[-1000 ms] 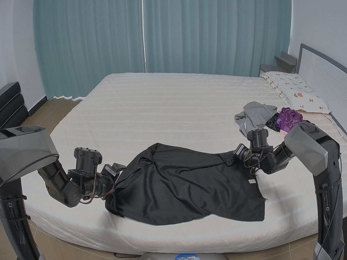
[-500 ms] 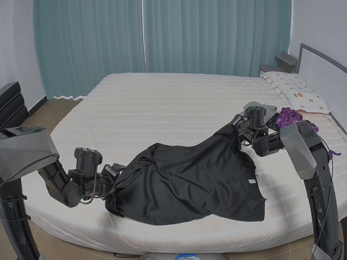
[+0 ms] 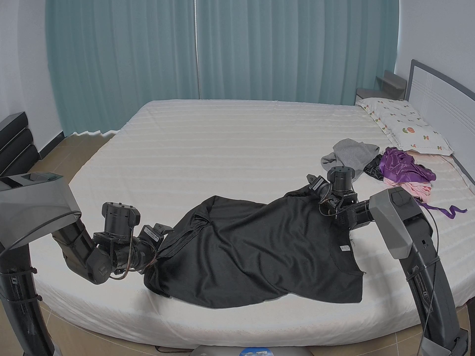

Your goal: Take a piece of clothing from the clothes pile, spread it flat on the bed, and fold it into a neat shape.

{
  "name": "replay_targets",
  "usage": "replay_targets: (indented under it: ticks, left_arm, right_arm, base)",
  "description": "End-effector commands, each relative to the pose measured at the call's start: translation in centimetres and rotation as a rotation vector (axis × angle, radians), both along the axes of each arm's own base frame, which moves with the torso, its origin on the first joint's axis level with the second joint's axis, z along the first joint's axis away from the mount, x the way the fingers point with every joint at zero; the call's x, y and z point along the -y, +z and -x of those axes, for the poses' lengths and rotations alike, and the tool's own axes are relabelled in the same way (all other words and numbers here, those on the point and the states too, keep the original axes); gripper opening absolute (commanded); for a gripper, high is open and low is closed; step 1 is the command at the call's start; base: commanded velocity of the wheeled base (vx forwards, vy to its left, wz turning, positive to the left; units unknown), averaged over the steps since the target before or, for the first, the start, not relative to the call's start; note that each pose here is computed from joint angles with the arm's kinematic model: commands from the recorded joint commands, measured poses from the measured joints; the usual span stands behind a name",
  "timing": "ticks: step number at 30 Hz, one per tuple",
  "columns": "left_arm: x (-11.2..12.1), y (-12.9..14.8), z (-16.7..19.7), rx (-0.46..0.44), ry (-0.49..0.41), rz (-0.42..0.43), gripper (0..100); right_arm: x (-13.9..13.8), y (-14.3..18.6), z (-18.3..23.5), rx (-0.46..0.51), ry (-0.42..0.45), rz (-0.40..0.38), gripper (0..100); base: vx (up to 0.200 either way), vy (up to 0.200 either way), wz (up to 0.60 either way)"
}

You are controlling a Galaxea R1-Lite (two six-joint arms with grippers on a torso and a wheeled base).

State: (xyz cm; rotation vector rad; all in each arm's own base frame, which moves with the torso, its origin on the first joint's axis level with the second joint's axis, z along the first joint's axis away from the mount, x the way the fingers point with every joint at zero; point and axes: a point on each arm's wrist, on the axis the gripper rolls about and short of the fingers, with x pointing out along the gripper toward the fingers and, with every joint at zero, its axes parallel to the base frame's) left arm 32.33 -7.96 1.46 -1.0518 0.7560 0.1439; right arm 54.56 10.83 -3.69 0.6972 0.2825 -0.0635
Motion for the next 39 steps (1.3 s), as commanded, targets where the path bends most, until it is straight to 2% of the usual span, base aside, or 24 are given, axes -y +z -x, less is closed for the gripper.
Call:
replay_targets:
  ticks: [1, 7, 9, 13, 14, 21, 26, 28, 32, 39]
  left_arm:
    - [0.0, -0.1, 0.1, -0.005, 0.0, 0.0, 100]
    - [-0.1, 0.0, 0.5, -0.005, -0.007, 0.007, 100]
    - [-0.2, 0.0, 1.0, 0.007, -0.013, 0.009, 100]
    - [-0.2, 0.4, 1.3, 0.035, -0.015, 0.014, 100]
    - [-0.3, 0.6, 1.5, 0.041, -0.016, 0.015, 100]
    - [-0.5, 0.9, 2.4, 0.034, -0.019, 0.011, 100]
    - [-0.5, 1.0, 3.2, 0.024, -0.026, 0.008, 100]
    - [-0.4, 1.0, 3.3, 0.022, -0.031, 0.008, 100]
    - [-0.2, 1.9, 3.6, 0.047, -0.041, 0.012, 100]
    - [0.0, 1.8, 3.8, 0.04, -0.049, 0.012, 100]
  right_arm:
    - [1.1, 1.6, 1.9, -0.071, 0.028, 0.023, 100]
    - [1.8, 5.0, 5.8, -0.097, 0.075, 0.006, 100]
    - [2.3, 6.4, 9.6, -0.112, 0.132, -0.014, 100]
    - [2.8, 7.7, 13.3, -0.118, 0.195, -0.038, 100]
    - [3.2, 8.1, 15.4, -0.136, 0.214, -0.044, 100]
    - [5.0, 6.7, 21.6, -0.262, 0.229, -0.072, 100]
    - [5.5, 5.6, 24.7, -0.271, 0.217, -0.098, 100]
    - [5.7, 5.1, 26.8, -0.282, 0.217, -0.133, 100]
    - [5.8, 3.9, 28.0, -0.291, 0.237, -0.206, 100]
    - [6.1, 3.5, 29.0, -0.301, 0.234, -0.211, 100]
  base:
    - [0.0, 0.0, 0.0]
    - [0.0, 0.0, 0.0]
    - [0.0, 0.0, 0.0]
    - [0.0, 0.0, 0.0]
    - [0.0, 0.0, 0.0]
    - [0.0, 0.0, 0.0]
    - [0.0, 0.0, 0.0]
    - [0.0, 0.0, 0.0]
    - [-0.05, 0.0, 0.0]
    - [-0.143, 0.0, 0.0]
